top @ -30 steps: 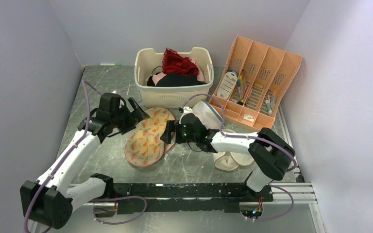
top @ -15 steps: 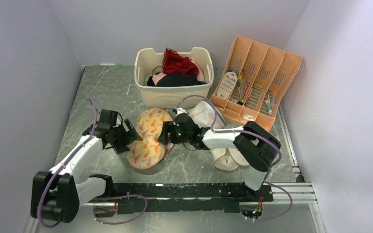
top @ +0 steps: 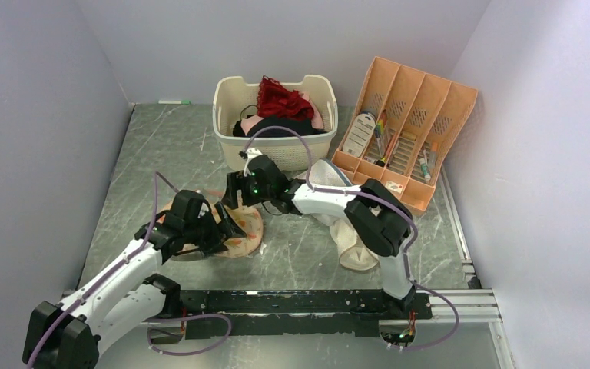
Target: Unzip the laundry bag and remove the bra
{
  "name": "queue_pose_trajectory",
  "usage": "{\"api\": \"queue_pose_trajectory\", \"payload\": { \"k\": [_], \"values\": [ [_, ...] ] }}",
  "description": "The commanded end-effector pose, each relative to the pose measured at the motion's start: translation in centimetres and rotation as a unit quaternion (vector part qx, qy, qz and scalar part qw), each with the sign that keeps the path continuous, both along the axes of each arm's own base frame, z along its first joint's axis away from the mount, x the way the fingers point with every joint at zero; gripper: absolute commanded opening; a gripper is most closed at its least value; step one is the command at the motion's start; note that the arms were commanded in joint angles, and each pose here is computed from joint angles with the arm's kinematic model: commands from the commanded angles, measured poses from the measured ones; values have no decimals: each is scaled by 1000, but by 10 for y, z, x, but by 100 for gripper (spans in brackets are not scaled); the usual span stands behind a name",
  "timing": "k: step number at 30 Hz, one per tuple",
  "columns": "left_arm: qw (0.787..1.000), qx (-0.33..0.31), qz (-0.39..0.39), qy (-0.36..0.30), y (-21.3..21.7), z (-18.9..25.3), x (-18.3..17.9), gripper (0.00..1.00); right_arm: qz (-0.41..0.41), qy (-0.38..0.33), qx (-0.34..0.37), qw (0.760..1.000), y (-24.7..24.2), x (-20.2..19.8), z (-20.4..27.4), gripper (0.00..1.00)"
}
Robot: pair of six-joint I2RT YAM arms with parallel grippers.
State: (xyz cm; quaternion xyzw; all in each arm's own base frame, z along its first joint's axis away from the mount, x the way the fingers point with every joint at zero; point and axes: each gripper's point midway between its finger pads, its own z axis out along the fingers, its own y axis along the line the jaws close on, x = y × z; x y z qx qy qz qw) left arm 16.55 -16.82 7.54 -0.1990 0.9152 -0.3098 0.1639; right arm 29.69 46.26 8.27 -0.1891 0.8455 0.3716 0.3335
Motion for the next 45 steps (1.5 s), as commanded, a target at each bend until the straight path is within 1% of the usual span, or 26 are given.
{"api": "queue_pose_trajectory", "payload": {
  "k": [1, 4, 6, 8, 11, 13, 15, 17, 20, 22, 24, 27, 30, 33, 35, 37, 40, 44, 45],
  "values": [
    [999, -15, 0, -33, -10, 25, 19, 90, 12, -37, -18, 999, -27, 8, 27, 75],
    [998, -13, -1, -66, -12, 40, 31, 92, 15, -63, -28, 998, -54, 4, 45, 79],
    [995, -9, 3, -95, -10, 53, 39, 93, 21, -74, -40, 996, -69, -5, 47, 82],
    [992, -8, 2, -126, -11, 70, 49, 94, 23, -65, -51, 996, -82, -15, 41, 82],
    [987, -7, -23, -158, -17, 91, 58, 95, 20, -41, -76, 996, -102, -31, 17, 82],
    [986, 6, -46, -162, -20, 95, 61, 96, 1, -41, -100, 994, -119, -34, 4, 83],
    [985, 27, -68, -156, -20, 91, 63, 99, -29, -49, -124, 991, -138, -30, -4, 86],
    [984, 43, -86, -151, -20, 89, 64, 100, -59, -54, -145, 986, -159, -22, -9, 87],
    [981, 48, -107, -156, -24, 91, 65, 99, -90, -60, -163, 981, -183, -13, -8, 88],
    [978, 49, -115, -165, -26, 93, 67, 99, -93, -62, -171, 979, -190, -13, -6, 88],
    [973, 50, -132, -185, -28, 100, 70, 100, -56, -51, -144, 987, -177, -25, -1, 89],
    [957, 59, -151, -239, -30, 120, 80, 100, 13, -20, -75, 997, -142, -59, 6, 89],
    [941, 71, -146, -297, -25, 144, 88, 100, 30, 4, -22, 999, -118, -80, 10, 89],
    [934, 75, -121, -329, -15, 158, 84, 100, 37, 36, 17, 999, -99, -96, 4, 87],
    [937, 66, -100, -327, -8, 157, 74, 99, 42, 66, 33, 996, -88, -109, -5, 83],
    [938, 37, -93, -331, -7, 155, 60, 100, 32, 83, 39, 995, -79, -117, -13, 81],
    [937, -4, -102, -334, -11, 156, 39, 99, 6, 88, 50, 995, -72, -123, -23, 79],
    [943, -1, -129, -308, -10, 152, 23, 100, -46, 115, 83, 989, -66, -116, -29, 74],
    [944, 4, -132, -302, -8, 150, 22, 100, -59, 120, 81, 988, -65, -113, -35, 69]
  ]
}}
